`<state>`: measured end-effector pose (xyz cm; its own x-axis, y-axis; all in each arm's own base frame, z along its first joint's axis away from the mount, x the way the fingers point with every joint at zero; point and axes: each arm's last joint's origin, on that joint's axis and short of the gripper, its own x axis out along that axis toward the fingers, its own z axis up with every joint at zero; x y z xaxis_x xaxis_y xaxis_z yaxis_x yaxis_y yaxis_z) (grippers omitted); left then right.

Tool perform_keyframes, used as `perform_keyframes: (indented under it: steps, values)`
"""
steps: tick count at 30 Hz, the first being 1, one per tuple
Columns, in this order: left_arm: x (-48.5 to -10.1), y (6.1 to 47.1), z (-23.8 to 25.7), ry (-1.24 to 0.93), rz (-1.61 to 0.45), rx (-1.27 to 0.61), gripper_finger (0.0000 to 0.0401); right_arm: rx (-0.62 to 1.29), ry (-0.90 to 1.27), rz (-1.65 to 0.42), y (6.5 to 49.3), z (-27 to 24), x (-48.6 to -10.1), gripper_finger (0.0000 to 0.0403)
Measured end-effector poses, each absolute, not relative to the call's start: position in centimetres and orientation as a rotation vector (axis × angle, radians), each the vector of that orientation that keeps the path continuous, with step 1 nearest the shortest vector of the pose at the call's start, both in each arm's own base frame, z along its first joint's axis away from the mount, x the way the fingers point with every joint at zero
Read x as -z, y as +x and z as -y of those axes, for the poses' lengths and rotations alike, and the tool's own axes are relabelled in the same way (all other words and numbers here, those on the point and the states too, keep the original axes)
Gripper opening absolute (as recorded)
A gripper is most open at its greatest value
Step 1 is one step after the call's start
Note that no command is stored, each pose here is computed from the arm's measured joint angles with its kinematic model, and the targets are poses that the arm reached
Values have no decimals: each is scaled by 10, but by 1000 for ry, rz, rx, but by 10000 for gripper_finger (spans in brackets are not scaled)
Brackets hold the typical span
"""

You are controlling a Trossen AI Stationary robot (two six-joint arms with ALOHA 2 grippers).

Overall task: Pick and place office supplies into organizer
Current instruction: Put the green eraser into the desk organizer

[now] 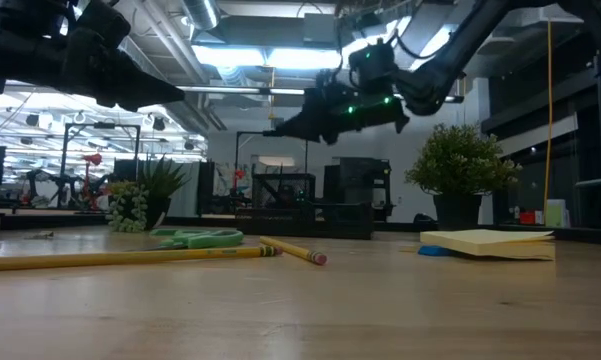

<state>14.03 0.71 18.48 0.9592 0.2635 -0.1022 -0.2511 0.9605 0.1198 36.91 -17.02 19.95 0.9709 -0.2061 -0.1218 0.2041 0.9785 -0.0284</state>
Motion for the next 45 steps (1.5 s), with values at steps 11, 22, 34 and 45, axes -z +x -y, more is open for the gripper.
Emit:
perform_keyframes:
  steps: [11, 22, 34, 45]
  values:
    - [-185, 140, -7, 111, -118, -250, 6, 93, 63, -113, 371, 146, -219, 50]
    - [-184, 140, -6, 222, -141, -221, 5, 71, 60, -204, 390, 76, -212, 12]
    - [-185, 140, -6, 284, -137, -220, 7, -61, 49, -527, 384, 22, -187, 14]
    - [-185, 140, -9, 132, -129, -369, 6, -71, 38, -738, 355, 21, -201, 8]
